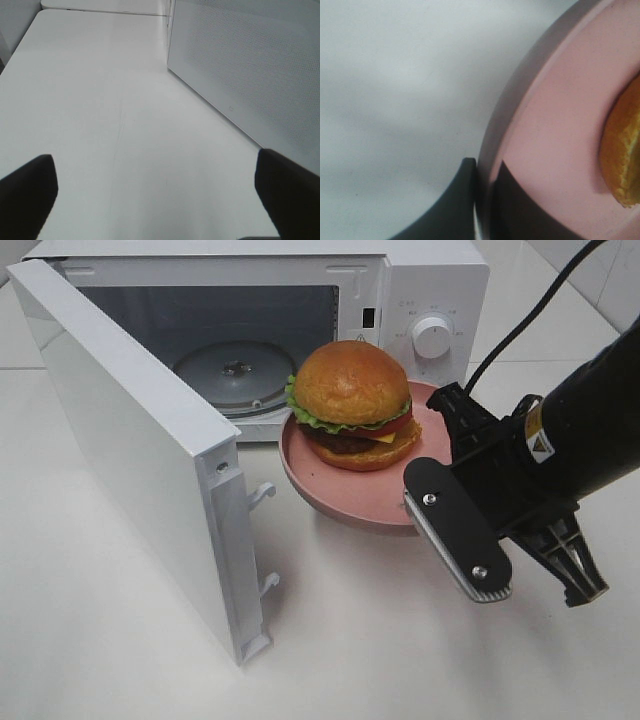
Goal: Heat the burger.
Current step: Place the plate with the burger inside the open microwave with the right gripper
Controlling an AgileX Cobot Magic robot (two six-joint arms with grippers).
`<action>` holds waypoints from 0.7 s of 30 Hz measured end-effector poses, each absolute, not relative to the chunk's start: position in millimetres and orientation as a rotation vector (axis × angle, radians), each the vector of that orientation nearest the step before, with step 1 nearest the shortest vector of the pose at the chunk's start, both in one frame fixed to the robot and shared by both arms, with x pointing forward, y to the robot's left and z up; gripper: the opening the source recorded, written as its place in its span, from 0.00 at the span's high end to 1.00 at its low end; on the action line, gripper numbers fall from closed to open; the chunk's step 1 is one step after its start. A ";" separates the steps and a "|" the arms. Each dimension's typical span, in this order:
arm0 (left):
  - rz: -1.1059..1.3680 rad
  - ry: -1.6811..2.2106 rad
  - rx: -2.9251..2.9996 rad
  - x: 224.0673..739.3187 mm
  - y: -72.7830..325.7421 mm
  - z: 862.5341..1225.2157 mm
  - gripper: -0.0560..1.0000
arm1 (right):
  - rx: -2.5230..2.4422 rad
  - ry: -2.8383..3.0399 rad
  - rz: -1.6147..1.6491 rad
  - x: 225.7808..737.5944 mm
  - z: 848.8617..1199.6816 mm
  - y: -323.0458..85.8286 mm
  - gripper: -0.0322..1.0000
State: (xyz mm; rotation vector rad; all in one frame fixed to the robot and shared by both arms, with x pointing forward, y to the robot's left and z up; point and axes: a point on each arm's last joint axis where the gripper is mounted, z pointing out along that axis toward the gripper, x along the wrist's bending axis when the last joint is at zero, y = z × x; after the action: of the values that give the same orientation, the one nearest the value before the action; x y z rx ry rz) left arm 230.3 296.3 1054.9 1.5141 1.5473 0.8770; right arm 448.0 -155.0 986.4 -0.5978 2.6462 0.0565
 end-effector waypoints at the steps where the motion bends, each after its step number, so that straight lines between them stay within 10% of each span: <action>1: 0.877 1.547 1.514 230.3 296.3 1054.9 0.01 | -0.598 2.646 0.056 448.0 986.4 -155.0 0.93; 21: 0.877 1.547 1.514 230.3 296.3 1054.9 0.01 | -0.777 2.639 0.055 464.5 1007.7 -165.2 0.93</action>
State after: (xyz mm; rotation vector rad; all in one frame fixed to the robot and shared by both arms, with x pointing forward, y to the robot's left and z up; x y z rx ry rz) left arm 230.3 296.3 1054.9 1.5141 1.5473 0.8770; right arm 464.5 -165.2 1007.7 -0.7766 2.6389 0.0552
